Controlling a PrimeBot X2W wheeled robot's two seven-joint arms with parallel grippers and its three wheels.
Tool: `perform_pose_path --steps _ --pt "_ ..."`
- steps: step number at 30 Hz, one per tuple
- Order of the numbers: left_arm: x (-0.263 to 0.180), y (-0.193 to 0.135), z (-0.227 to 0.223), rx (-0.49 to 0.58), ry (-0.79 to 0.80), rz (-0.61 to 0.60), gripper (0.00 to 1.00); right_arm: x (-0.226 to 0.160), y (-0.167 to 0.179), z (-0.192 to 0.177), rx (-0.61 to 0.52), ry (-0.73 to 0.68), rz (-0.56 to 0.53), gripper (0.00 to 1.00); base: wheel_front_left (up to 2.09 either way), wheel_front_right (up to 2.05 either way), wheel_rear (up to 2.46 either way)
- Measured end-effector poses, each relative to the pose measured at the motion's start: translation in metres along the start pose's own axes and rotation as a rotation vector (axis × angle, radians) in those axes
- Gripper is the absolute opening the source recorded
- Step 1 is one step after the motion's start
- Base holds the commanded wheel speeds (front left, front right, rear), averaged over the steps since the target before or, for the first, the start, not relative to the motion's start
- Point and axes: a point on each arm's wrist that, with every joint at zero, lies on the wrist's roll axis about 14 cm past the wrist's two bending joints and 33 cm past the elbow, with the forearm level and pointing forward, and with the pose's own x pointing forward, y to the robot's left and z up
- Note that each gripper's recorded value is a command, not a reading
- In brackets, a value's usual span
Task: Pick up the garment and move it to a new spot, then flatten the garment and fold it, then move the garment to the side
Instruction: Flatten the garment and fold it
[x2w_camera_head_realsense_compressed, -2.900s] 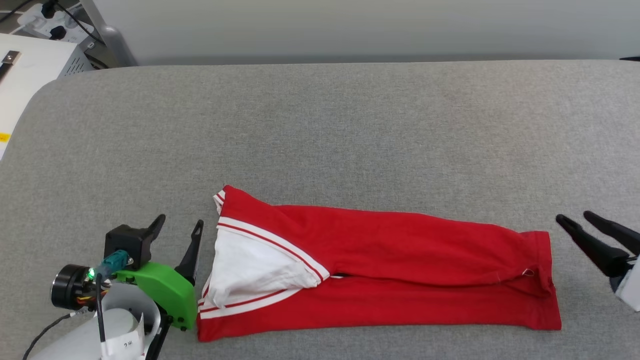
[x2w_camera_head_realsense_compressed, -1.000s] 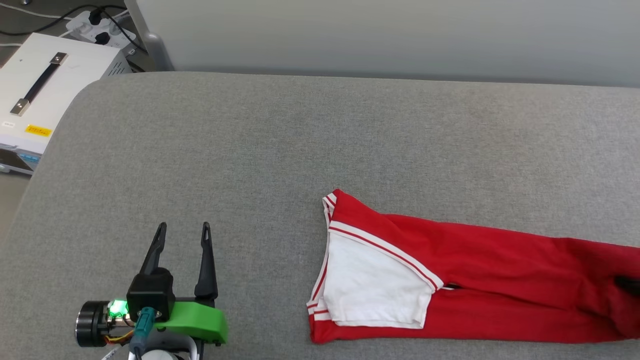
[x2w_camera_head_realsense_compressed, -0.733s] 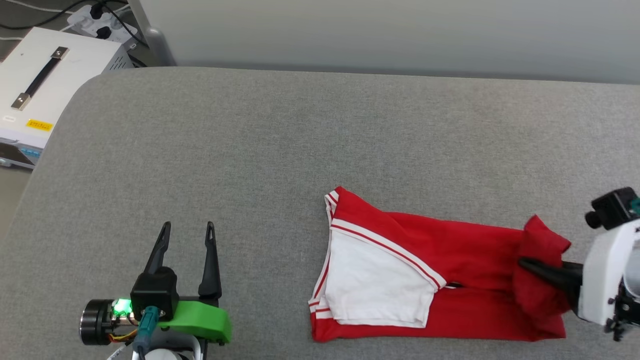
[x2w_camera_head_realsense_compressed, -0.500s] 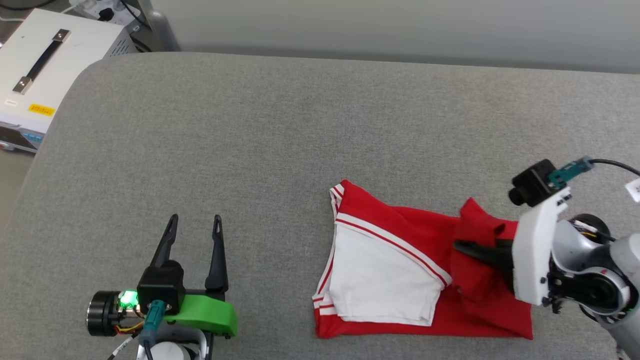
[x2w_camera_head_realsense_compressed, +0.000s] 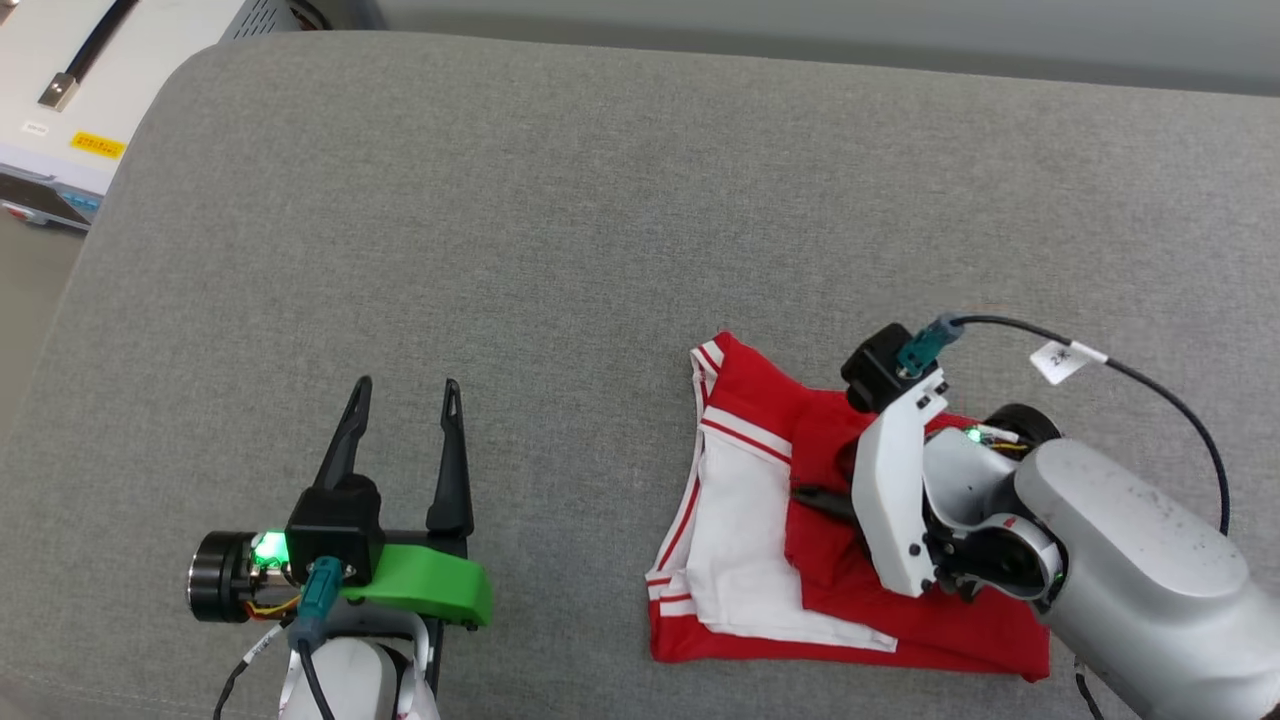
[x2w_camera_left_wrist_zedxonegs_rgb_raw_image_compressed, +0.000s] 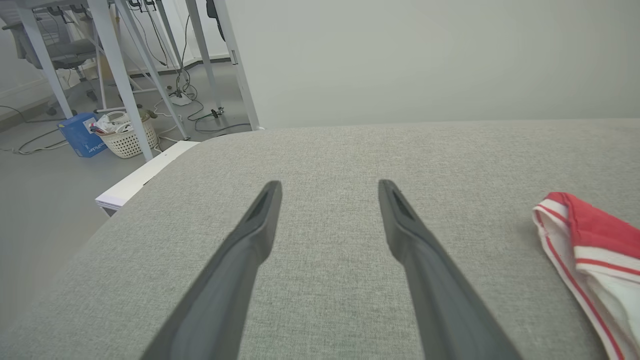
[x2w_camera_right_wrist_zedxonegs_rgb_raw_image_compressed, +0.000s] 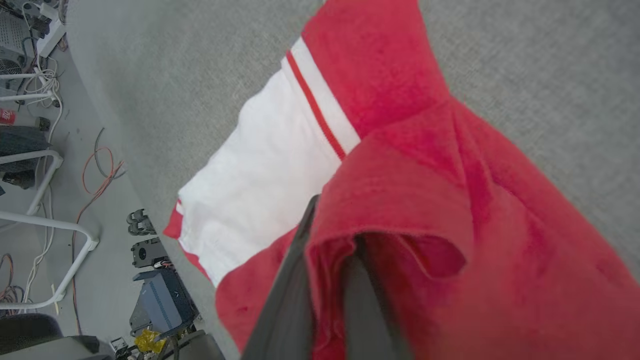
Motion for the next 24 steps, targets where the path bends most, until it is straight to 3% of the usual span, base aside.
perform_pose_path --steps 4,6,7,8,14,19,24 --pt "0.0 0.001 -0.004 0.0 0.012 0.006 1.0 0.013 -0.005 -0.014 0.003 0.019 -0.012 0.0 0.0 0.0 0.0" --pt "0.0 0.003 -0.004 0.004 0.011 0.011 1.0 0.014 -0.003 -0.01 -0.009 -0.013 -0.012 0.48 0.0 0.0 0.0" --pt "0.0 0.003 -0.003 0.004 0.009 0.012 1.0 0.013 -0.003 -0.008 -0.016 -0.029 -0.013 0.92 0.0 0.0 0.0" --pt "0.0 0.004 -0.002 0.004 0.005 0.014 1.0 0.01 -0.001 -0.005 -0.029 -0.054 -0.012 1.0 0.0 0.0 0.0" --pt "-0.001 0.002 0.011 0.002 -0.033 0.004 1.0 -0.037 -0.009 0.048 -0.128 -0.378 -0.075 1.0 0.0 0.0 0.0" --pt "-0.002 -0.008 0.018 -0.009 -0.056 -0.029 1.0 -0.106 -0.049 0.086 -0.202 -0.68 -0.277 1.0 0.0 0.0 0.0" --pt "-0.001 -0.018 0.027 -0.018 -0.083 -0.059 1.0 -0.164 -0.076 0.088 -0.243 -0.904 -0.48 1.0 0.0 0.0 0.0"
